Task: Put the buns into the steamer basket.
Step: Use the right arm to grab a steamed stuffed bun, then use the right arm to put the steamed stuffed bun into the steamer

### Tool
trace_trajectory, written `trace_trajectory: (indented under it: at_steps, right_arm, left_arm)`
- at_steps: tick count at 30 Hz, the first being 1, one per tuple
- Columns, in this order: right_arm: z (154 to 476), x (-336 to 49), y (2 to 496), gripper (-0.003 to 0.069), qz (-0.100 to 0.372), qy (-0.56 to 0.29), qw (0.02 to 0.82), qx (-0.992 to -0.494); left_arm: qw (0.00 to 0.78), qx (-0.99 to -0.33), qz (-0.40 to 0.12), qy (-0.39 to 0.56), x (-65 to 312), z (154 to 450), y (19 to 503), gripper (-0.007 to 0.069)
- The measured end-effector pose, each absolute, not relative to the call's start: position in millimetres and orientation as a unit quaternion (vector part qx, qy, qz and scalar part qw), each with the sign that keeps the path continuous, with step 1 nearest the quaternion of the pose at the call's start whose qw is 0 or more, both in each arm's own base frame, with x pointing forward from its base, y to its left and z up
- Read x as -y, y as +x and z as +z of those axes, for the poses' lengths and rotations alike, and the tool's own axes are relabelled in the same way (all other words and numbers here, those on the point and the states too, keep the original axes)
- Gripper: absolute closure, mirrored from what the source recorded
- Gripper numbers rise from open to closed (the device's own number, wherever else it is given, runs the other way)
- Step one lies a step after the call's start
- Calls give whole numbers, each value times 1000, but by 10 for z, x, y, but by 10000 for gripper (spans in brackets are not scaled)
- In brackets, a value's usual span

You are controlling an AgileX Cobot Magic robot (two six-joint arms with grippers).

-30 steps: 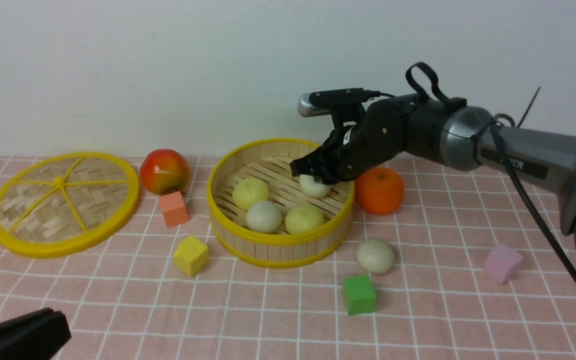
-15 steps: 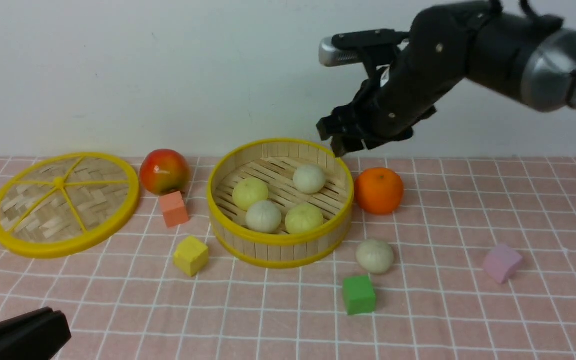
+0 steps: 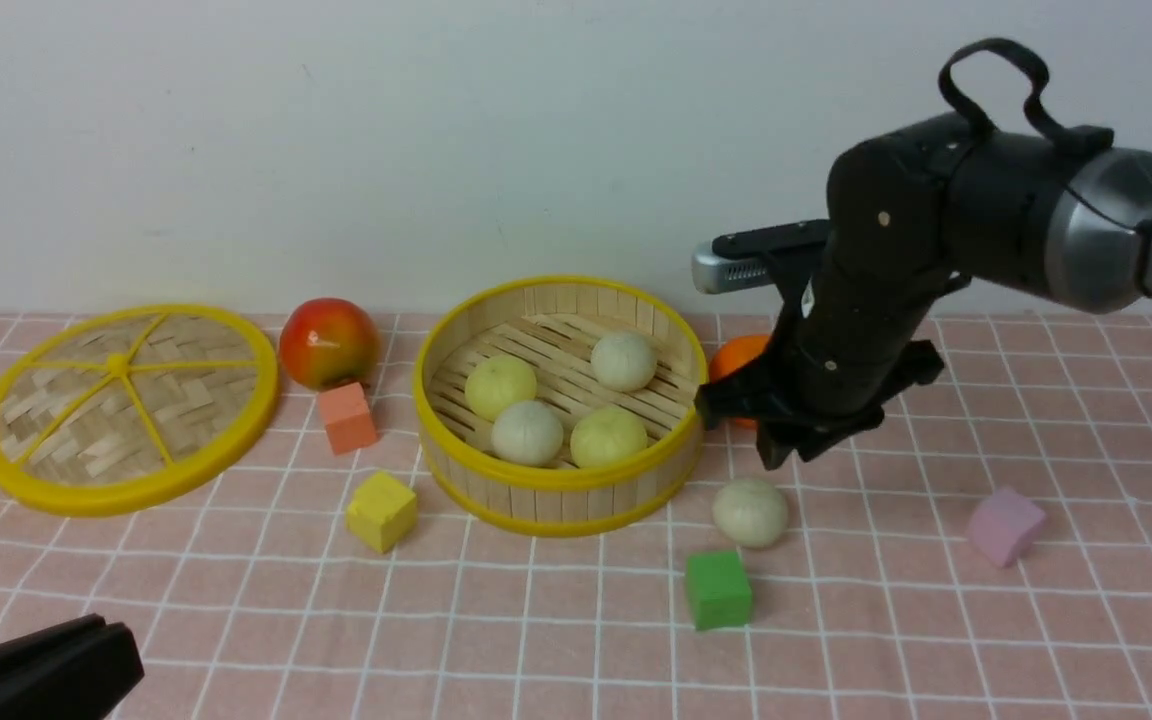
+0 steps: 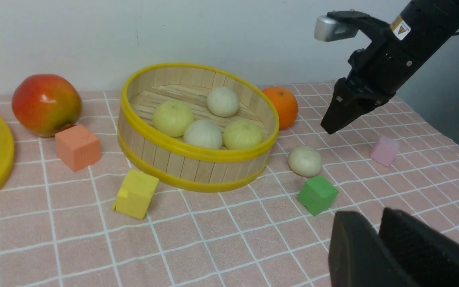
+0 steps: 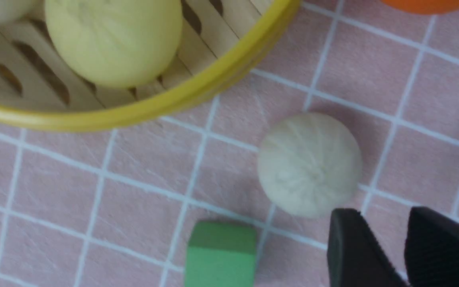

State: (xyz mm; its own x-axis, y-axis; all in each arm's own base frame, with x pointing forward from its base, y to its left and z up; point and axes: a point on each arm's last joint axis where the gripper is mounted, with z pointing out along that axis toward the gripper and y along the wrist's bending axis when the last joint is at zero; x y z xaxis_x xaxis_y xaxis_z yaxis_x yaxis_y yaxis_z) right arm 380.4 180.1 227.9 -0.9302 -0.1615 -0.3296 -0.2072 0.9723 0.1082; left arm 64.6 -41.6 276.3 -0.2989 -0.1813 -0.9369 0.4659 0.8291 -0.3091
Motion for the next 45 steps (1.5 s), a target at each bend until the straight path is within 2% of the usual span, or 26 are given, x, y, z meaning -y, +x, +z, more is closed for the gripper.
trace_trajectory:
  at_steps: [6, 13, 28, 33, 36, 37, 38, 39, 40, 45]
  right_arm:
    - [2025, -1865, 3885, 347, 84, -84, 152, -981]
    - [1826, -1884, 3935, 344, 77, -84, 142, -983]
    - [1784, -1779, 4016, 346, 79, -68, 150, -983]
    - [1784, -1779, 4014, 414, 78, -73, 150, -983]
    - [1783, -1779, 4011, 486, 78, -78, 148, -983]
    - [1781, -1778, 4007, 536, 76, -88, 147, -982]
    - [1781, -1777, 4006, 543, 75, -90, 146, -982]
    - [1790, -1775, 3999, 603, 73, -98, 145, -982]
    - [1816, -1770, 3987, 627, 73, -100, 143, -982]
    - [2215, -1819, 3906, 639, 89, -108, 167, -976]
  left_arm:
    - [585, -757, -277, 94, 416, 2763, 646, 510]
    - [585, -757, -277, 94, 416, 2763, 646, 500]
    - [585, -757, -277, 94, 416, 2763, 646, 483]
    - [585, -757, -277, 94, 416, 2763, 646, 479]
    - [584, -757, -277, 94, 416, 2763, 646, 477]
    - [584, -757, -277, 94, 416, 2763, 646, 477]
    - [584, -757, -277, 94, 416, 2763, 646, 477]
    - [584, -757, -277, 94, 416, 2763, 646, 474]
    - [584, -757, -277, 94, 416, 2763, 646, 473]
    - [584, -757, -277, 94, 416, 2763, 646, 468]
